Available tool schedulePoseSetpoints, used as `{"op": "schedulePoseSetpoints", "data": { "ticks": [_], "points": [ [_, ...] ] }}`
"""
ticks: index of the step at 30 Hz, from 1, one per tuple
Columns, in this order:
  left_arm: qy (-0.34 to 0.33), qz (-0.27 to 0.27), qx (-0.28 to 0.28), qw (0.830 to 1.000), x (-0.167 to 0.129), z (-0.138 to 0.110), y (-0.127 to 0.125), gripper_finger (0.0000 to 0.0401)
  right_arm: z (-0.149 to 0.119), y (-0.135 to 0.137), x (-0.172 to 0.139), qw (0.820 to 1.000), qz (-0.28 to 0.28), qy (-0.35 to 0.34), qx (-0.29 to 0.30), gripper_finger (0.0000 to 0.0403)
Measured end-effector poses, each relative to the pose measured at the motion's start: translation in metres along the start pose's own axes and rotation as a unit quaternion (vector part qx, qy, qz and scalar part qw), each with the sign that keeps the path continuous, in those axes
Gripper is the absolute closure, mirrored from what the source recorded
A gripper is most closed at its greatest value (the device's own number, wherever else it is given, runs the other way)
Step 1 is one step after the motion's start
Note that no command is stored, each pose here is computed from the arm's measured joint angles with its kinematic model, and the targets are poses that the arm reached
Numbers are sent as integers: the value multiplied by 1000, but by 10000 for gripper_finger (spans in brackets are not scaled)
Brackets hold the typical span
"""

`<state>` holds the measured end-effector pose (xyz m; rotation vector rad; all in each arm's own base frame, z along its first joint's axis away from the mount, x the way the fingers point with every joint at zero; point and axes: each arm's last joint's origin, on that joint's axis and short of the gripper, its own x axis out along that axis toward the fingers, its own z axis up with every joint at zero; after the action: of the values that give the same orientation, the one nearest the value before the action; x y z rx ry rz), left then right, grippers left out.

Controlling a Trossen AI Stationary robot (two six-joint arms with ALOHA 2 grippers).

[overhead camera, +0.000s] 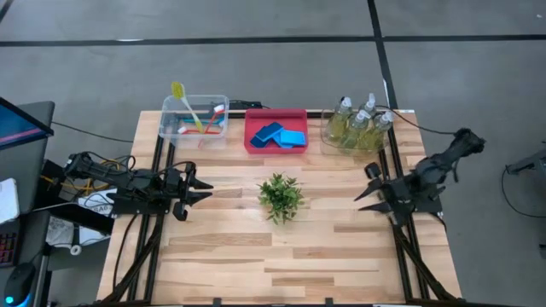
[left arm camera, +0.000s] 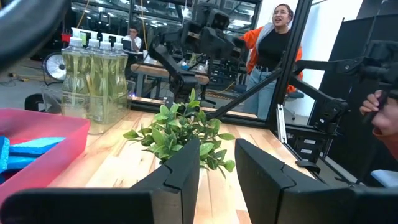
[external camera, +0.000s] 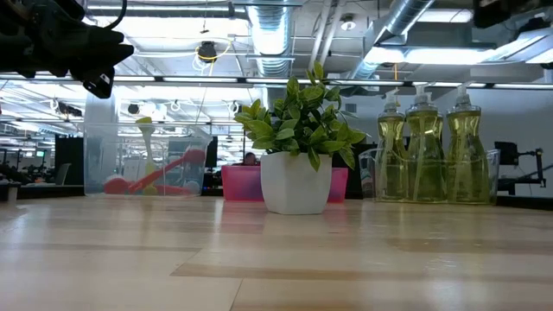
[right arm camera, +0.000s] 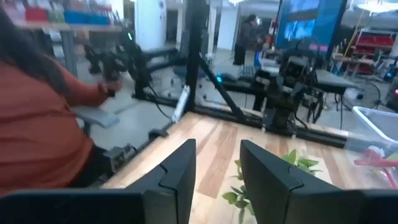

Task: Pick & Place Kitchen Sink Supplies
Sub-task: Return to Home Position

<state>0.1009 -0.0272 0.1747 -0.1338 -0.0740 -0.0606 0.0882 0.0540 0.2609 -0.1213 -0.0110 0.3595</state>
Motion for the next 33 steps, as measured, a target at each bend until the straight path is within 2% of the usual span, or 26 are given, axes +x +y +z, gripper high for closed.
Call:
{"op": "schedulePoseSetpoints", "data": {
  "ticks": [4, 11, 17, 21, 25, 30, 33],
  "points": [
    [0, 0, 0, 1000, 0, 0, 0, 297, 2, -2, -8, 999, 15, -12, 33, 285],
    [4, 0, 1, 1000, 0, -1, 0, 297, 3, 2, -9, 996, 79, -24, 27, 285],
    [5, 1, 1, 1000, 1, -1, 0, 297, -1, 3, -7, 996, 78, -30, 12, 285],
    [5, 1, 1, 1000, 1, -1, 0, 297, -22, 6, -3, 996, 71, -51, -15, 285],
    [7, 1, 2, 1000, 1, -1, 0, 297, -40, 5, -5, 997, 45, -59, -11, 285],
    [14, 2, 4, 1000, 2, -3, 0, 297, -48, 1, -17, 995, 37, -92, -6, 285],
    [16, 2, 4, 1000, 2, -3, 0, 297, -53, 1, -15, 996, 45, -76, -9, 285]
  ]
}}
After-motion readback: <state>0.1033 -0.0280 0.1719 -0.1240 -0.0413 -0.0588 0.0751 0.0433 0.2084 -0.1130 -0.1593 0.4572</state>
